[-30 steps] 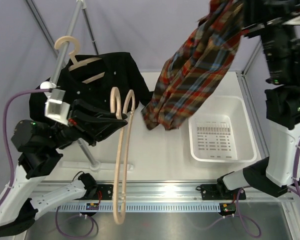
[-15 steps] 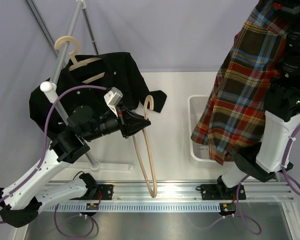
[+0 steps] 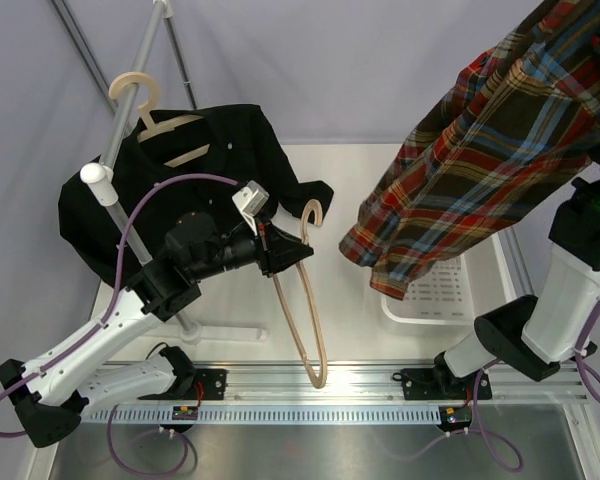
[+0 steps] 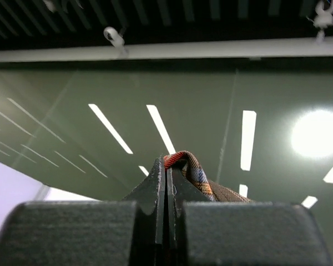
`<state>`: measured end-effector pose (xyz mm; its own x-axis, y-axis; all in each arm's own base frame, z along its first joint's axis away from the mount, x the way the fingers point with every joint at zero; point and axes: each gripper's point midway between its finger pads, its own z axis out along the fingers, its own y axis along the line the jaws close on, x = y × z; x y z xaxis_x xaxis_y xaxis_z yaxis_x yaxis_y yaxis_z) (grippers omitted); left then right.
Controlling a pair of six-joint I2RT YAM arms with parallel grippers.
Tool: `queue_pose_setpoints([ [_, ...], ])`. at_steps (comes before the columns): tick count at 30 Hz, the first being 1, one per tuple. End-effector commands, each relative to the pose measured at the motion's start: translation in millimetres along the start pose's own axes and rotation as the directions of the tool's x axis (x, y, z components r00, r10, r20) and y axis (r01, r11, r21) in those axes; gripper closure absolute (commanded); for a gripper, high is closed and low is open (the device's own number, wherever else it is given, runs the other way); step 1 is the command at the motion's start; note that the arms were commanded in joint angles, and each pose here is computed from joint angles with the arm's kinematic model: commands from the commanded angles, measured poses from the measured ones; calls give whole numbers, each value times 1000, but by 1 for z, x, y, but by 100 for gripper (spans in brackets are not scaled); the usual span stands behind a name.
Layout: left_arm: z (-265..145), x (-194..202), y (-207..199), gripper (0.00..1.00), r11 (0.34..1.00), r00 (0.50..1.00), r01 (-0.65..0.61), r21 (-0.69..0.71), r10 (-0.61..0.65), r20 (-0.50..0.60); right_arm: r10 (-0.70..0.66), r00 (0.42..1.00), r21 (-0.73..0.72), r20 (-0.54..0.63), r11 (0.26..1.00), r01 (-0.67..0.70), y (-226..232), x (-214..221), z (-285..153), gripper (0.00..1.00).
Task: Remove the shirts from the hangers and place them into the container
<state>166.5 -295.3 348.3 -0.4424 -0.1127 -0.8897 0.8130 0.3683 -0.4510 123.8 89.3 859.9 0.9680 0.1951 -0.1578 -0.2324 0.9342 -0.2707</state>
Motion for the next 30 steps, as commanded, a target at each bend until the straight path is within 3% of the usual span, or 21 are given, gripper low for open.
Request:
queue_pose_setpoints([
  [1, 2, -19, -11, 100, 999, 996, -18, 45, 14, 83, 24, 988, -54, 153, 998, -16, 2, -72, -2, 100],
  [5, -4, -23, -10, 100, 999, 994, -37, 22, 34, 102, 59, 975, -88, 215, 995, -41, 2, -125, -13, 100],
  [14, -8, -21, -17, 100, 999, 995, -12, 50, 7, 98, 58, 961, -104, 271, 994, -31, -1, -171, -24, 100],
  [24, -12, -23, -20, 100, 999, 994, -14, 50, 9, 106, -64, 988, -39, 139, 997, 70, -8, -110, -15, 100],
  [30, -9, -20, -15, 100, 999, 995, -18, 36, 14, 96, -99, 984, -17, 149, 995, 102, -8, -86, -7, 100],
])
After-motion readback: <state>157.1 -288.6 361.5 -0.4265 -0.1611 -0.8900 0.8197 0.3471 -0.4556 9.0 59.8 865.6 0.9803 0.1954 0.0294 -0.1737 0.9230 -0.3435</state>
